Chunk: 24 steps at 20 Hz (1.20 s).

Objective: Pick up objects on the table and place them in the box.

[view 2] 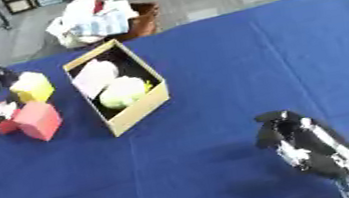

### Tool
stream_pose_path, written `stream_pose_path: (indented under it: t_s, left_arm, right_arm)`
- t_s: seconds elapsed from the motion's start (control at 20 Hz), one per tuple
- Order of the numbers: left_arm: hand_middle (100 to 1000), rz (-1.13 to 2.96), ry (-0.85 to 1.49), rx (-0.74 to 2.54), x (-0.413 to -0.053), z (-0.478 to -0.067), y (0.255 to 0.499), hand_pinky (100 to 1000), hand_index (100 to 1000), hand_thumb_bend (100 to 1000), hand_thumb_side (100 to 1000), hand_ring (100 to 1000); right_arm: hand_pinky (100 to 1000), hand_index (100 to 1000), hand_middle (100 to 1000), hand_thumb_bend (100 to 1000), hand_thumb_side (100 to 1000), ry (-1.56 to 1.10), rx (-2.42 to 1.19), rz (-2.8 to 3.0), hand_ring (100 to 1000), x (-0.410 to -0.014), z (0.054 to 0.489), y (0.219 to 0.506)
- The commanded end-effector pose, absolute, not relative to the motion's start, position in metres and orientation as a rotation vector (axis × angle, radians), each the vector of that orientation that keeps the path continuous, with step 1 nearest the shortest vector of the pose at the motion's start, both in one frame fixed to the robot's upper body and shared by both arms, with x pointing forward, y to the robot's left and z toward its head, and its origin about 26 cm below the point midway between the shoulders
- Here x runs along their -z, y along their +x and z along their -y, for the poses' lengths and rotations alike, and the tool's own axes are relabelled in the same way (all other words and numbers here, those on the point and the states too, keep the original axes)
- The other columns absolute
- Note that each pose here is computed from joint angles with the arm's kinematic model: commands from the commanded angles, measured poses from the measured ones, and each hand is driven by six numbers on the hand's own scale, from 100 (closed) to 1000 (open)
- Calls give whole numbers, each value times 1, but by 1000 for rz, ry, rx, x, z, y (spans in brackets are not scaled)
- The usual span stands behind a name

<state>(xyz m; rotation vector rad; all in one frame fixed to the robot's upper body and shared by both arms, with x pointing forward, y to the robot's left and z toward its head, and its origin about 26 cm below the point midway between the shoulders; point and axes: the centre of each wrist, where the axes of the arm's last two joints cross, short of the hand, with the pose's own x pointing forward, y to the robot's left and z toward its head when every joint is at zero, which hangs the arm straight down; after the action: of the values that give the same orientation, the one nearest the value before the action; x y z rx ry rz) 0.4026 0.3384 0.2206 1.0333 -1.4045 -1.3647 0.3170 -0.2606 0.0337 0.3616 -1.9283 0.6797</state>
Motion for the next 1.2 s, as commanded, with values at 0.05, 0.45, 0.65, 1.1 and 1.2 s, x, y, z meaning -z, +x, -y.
stream_pose_path:
  t_s: [0.05, 0.45, 0.65, 1.1, 1.2]
  left_arm:
    - [656, 1421, 1077, 1393, -242, -335, 404, 760, 825, 112, 270, 666]
    - [797, 1195, 1093, 1466, -220, -353, 415, 806, 916, 414, 1000, 754]
    - [793, 1132, 1084, 1457, -195, -353, 415, 799, 911, 400, 1000, 751]
    - [786, 1068, 1054, 1435, -159, -346, 415, 793, 904, 362, 1000, 745]
    - [784, 1061, 1067, 1425, -157, -347, 414, 793, 903, 355, 997, 744]
  right_arm:
    - [566, 783, 541, 100, 432, 345, -702, 1946, 582, -41, 264, 319]
    - [566, 783, 541, 100, 433, 343, -704, 1944, 581, -42, 264, 319]
    - [566, 783, 541, 100, 432, 340, -702, 1943, 581, -41, 265, 319]
    - [566, 783, 541, 100, 432, 338, -699, 1942, 581, -40, 265, 319]
    - [566, 783, 541, 100, 433, 338, -698, 1942, 581, -40, 265, 319]
